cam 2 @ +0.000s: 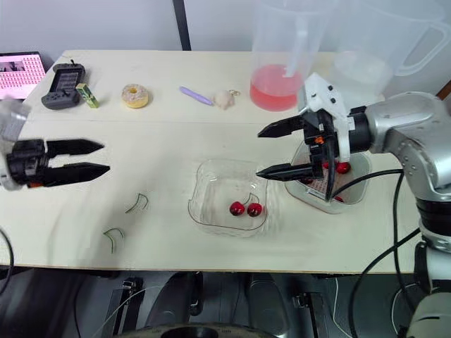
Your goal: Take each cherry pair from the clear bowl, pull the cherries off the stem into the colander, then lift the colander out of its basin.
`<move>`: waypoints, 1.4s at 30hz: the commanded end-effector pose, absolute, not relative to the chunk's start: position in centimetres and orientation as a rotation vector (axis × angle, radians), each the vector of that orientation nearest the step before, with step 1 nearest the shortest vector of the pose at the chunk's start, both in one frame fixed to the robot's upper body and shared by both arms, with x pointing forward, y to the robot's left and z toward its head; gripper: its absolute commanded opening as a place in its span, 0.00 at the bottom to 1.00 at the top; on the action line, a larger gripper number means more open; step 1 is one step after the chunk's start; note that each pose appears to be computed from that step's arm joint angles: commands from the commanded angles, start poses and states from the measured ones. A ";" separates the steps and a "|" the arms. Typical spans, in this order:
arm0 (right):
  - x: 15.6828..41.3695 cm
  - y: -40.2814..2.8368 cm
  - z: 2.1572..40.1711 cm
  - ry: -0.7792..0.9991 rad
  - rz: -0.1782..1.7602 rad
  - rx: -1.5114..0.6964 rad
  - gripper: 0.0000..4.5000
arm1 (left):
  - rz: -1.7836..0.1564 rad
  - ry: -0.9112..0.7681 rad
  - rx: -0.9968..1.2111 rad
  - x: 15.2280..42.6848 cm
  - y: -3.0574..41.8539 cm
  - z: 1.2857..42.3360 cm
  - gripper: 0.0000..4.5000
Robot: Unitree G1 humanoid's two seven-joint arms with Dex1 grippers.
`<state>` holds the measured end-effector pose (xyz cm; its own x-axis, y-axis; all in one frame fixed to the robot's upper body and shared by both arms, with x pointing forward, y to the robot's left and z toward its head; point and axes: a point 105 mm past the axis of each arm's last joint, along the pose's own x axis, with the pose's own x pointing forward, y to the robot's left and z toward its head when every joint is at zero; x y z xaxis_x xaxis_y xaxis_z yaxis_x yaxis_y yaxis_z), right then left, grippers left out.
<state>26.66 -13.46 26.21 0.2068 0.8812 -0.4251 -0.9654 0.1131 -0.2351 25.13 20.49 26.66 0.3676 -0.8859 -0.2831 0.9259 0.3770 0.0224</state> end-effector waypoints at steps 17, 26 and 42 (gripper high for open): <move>26.2 -9.4 22.2 0.624 1.105 -0.683 1.00 | -1.513 0.191 0.454 25.0 14.3 24.2 0.99; 27.4 -7.0 16.1 0.748 1.094 -0.807 1.00 | -1.486 0.208 0.427 24.5 14.2 22.7 0.99; 28.5 -5.9 13.0 0.751 1.121 -0.887 0.50 | -1.410 0.241 0.429 24.2 14.7 22.5 1.00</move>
<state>28.47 -6.39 12.50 0.2605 0.4091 -0.8745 -0.9603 0.2033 -0.1909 24.43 14.54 21.54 0.1364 -0.9000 -0.4139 0.9890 0.0998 0.1091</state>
